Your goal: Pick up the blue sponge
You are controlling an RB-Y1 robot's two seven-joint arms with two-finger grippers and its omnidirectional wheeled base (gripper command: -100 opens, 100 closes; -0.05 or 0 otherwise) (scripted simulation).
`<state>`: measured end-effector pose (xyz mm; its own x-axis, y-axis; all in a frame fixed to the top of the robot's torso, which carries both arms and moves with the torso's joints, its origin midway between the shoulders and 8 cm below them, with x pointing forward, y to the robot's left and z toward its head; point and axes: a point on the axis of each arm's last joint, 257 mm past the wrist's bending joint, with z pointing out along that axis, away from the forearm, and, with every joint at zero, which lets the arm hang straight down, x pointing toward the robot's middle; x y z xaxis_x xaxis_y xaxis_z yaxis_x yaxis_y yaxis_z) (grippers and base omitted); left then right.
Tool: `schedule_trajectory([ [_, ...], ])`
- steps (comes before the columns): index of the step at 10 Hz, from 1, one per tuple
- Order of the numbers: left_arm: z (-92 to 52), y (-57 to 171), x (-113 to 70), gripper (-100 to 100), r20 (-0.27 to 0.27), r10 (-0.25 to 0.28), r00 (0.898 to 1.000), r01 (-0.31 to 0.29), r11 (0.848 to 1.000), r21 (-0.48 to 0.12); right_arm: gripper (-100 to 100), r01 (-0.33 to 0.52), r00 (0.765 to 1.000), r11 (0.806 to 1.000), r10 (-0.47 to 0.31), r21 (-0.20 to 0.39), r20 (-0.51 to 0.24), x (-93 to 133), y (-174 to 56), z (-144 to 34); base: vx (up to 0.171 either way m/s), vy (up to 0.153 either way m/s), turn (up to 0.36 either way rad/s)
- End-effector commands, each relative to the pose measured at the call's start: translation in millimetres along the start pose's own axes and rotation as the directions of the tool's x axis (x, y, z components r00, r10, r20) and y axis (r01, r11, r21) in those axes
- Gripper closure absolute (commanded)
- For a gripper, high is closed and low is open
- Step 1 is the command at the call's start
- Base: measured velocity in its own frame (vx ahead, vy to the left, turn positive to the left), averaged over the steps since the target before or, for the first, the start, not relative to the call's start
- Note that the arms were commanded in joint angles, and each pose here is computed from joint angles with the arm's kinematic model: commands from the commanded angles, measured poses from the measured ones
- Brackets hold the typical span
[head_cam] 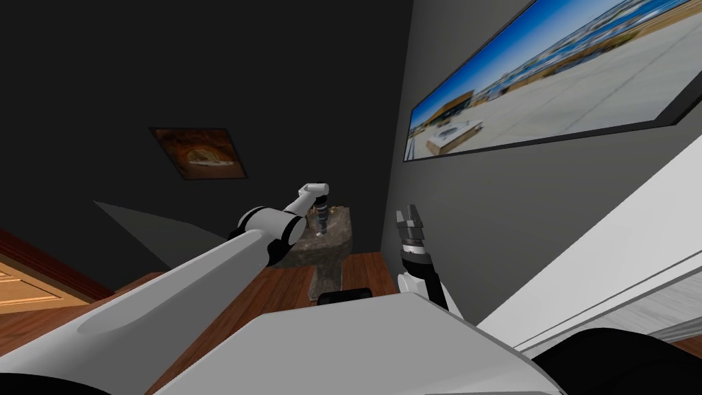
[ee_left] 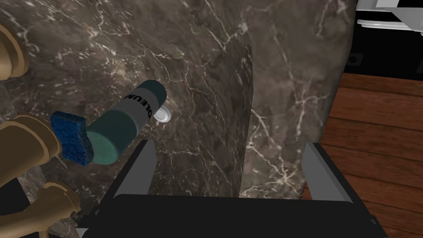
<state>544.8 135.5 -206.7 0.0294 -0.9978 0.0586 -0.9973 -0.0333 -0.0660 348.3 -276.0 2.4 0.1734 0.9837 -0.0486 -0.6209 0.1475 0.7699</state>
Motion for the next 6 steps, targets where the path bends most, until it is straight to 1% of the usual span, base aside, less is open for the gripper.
schedule_trajectory([
  [1,0.9,-1.2,-6.3,-100,0.019,0.003,1.000,-0.003,1.000,0.002,0,0.000,1.000,1.000,0.000,0.000,0.000,0.0,0.0,0.0,-0.004,0.013,-0.035],
  [6,0.9,-1.3,-8.0,-100,0.025,0.004,1.000,-0.004,1.000,0.002,0,0.000,1.000,1.000,0.000,0.000,0.000,0.0,0.0,0.0,0.000,0.009,0.001],
])
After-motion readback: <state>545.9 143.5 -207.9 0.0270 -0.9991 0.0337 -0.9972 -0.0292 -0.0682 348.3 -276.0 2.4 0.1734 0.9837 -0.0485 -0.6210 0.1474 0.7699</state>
